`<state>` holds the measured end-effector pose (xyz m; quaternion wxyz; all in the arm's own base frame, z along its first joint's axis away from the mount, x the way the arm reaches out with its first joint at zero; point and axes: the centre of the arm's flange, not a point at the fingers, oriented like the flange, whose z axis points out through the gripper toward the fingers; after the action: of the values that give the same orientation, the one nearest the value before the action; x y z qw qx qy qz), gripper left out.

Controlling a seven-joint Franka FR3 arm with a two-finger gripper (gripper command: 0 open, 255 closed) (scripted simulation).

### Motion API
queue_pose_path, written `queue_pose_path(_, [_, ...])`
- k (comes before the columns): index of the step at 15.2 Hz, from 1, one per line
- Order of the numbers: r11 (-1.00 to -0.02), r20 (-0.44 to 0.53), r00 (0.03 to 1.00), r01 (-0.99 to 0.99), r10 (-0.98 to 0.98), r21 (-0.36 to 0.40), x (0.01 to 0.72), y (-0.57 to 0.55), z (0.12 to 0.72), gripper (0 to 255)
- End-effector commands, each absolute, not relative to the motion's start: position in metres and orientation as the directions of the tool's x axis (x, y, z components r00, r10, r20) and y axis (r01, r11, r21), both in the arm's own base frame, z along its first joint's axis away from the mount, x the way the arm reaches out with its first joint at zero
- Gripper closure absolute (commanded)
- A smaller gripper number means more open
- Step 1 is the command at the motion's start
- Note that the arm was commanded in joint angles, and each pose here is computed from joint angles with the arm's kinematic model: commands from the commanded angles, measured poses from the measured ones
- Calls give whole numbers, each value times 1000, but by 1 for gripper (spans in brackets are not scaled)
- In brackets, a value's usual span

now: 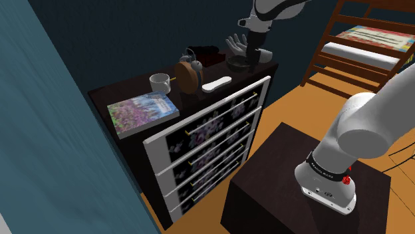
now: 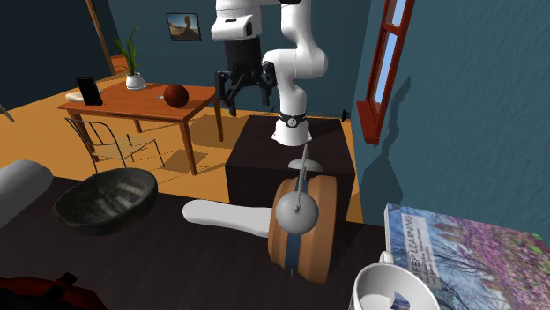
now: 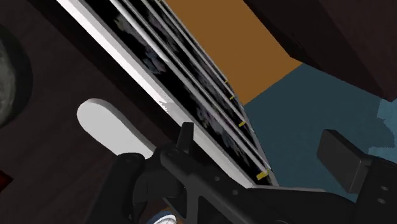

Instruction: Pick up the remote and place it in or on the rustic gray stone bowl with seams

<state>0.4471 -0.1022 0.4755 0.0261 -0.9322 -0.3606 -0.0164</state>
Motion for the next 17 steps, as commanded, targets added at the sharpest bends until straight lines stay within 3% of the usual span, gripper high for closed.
queue_pose_path(1, [-679, 45, 680, 733, 732, -32, 470, -110, 461, 0])
queue_pose_path(17, [-137, 11, 137, 990, 990, -19, 644, -108, 351, 0])
